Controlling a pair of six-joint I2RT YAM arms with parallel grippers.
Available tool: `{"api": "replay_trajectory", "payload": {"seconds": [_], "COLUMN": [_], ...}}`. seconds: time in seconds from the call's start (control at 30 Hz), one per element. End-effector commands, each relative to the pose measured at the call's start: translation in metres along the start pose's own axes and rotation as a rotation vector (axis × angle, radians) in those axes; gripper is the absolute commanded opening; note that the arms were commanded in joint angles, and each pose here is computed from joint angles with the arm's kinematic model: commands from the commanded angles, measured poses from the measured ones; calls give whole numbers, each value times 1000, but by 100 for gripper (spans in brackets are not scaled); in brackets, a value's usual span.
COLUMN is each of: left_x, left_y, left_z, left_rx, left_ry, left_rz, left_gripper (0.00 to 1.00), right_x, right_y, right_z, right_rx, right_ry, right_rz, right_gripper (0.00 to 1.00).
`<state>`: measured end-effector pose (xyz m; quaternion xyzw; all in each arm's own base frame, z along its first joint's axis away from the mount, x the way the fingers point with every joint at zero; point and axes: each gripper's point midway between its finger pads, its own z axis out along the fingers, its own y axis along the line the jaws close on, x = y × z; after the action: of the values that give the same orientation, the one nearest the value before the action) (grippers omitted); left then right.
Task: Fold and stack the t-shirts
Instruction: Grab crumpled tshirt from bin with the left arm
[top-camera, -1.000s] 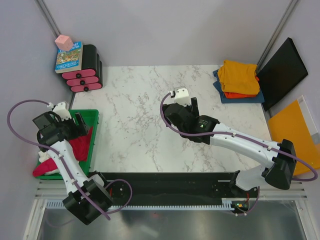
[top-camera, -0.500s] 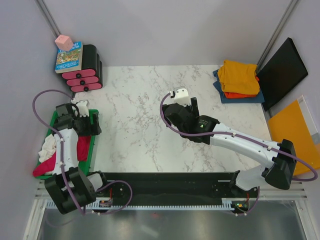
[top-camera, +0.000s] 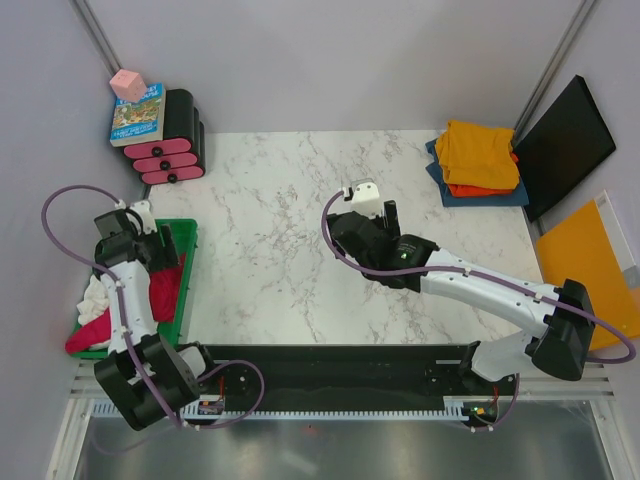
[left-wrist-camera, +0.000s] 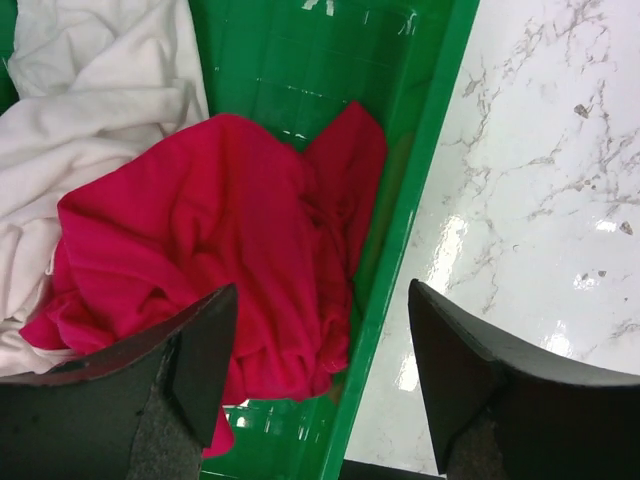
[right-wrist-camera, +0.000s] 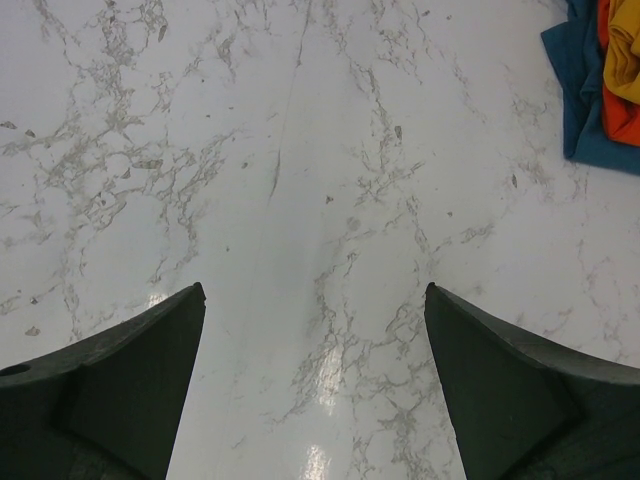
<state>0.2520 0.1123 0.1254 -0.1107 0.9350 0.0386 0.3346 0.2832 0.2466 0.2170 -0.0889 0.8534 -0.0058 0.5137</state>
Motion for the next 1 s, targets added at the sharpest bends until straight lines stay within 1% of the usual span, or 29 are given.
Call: {"api": "replay_trajectory", "payload": {"seconds": [0.0,0.07,0.17,0.27,0.3,0.37,0.4,0.43,0.47,0.57,0.6,0.63,0.67,0.73,0.77,0.83,0.87,0.9,0.93,0.97], "left_x": [2,7,7,12,13,12,12,8,7,-8,-17,-28,-48,-77,-107,-138,-165,-178,-202,-207], "left_y": [11,13,14,18,18,20,19,20,19,13,5,0,-4,-20,-27,-42,-51,-60,-68,-85], "left_z": [15,23,29,36,39,39,38,35,34,19,13,-2,-16,-41,-66,-94,-119,-133,-164,-166], "left_rx": [-27,-12,-5,-17,-16,-22,-20,-25,-24,-4,35,52,69,143,161,240,265,300,312,355], "left_ry": [29,67,81,115,122,119,116,95,87,12,-28,-80,-137,-209,-260,-320,-371,-402,-479,-463], "left_rz": [-34,-41,-45,-54,-58,-65,-67,-68,-70,-67,-62,-50,-39,-12,5,26,44,64,106,136], "left_gripper": [74,72,66,58,49,40,23,11,2,2,2,2,2,2,2,2,2,2,2,2], "right_x": [-7,-6,-5,-5,-5,-5,-5,-4,-4,-2,-1,-2,-2,-5,-7,-11,-13,-14,-15,-15], "right_y": [-3,-2,-4,-5,-5,-7,-7,-8,-8,-9,-9,-9,-8,-9,-9,-8,-8,-7,-6,-7], "right_z": [-6,-5,-6,-5,-6,-7,-7,-7,-7,-7,-7,-7,-8,-8,-7,-7,-7,-7,-6,-6], "right_rx": [-1,0,4,7,6,11,12,13,13,15,14,13,12,17,18,18,19,15,17,20], "right_ry": [-25,-22,-22,-20,-20,-22,-21,-20,-20,-17,-15,-16,-17,-25,-28,-38,-42,-47,-50,-51], "right_rz": [44,44,48,45,42,42,42,38,36,37,35,37,38,37,36,34,37,42,44,48], "right_gripper": [98,98,98,98,98,98,98,98,98,98,98,98,98,98,98,98,98,98,98,98]}}
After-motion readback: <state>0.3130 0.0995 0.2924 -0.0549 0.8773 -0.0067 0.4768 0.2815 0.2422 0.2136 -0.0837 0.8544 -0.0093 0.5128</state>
